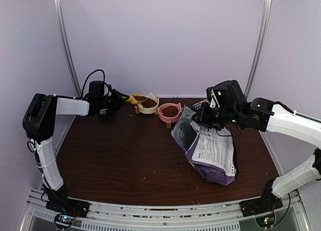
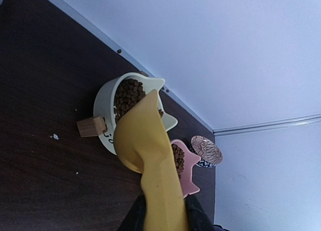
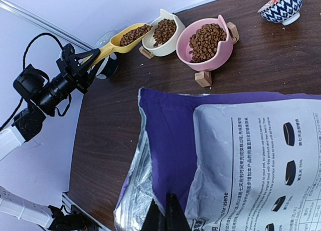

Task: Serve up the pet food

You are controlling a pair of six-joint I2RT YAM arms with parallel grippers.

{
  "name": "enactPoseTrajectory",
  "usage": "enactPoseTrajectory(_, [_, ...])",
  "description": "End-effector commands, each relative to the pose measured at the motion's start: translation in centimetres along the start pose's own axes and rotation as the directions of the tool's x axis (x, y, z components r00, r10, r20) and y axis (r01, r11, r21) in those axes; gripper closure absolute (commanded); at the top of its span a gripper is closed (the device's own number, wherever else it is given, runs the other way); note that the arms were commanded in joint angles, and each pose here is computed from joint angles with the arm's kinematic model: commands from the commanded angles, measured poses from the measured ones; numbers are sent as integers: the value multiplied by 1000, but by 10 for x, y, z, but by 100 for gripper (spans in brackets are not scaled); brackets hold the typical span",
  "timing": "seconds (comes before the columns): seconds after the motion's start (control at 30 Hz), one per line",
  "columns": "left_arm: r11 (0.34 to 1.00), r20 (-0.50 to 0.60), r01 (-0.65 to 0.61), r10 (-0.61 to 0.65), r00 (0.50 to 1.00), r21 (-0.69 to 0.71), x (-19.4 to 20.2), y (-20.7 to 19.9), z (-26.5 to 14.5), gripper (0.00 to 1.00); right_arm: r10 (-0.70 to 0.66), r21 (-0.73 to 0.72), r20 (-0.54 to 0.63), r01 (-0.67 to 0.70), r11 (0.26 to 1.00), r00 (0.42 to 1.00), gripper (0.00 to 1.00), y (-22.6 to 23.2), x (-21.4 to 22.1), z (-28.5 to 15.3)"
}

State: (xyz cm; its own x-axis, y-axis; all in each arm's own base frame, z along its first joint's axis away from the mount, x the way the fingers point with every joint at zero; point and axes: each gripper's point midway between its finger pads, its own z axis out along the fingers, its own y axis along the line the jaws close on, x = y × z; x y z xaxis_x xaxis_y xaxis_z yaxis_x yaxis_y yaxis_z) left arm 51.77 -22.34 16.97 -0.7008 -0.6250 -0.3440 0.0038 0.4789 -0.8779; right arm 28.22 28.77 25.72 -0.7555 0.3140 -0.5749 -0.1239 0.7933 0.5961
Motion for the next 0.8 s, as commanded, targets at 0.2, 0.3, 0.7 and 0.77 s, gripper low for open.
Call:
enactPoseTrajectory(0.2, [998, 36, -67, 67, 997, 2, -15, -19, 6, 100, 13, -35, 38, -12, 999, 999, 100, 10, -14, -4])
enactPoseTrajectory(0.3, [998, 35, -66, 66, 997, -12, -15, -16, 7, 100, 13, -33, 37, -12, 999, 999, 100, 9, -14, -4])
enactPoseTrajectory(0.7, [991, 29, -118, 120, 992, -64, -13, -20, 11, 100, 10, -25, 33, -9, 1000, 999, 100, 5, -14, -4])
enactPoseTrajectory(0.77, [990, 29, -125, 128, 991, -72, -13, -21, 12, 100, 9, -26, 34, -8, 1000, 999, 100, 5, -14, -5])
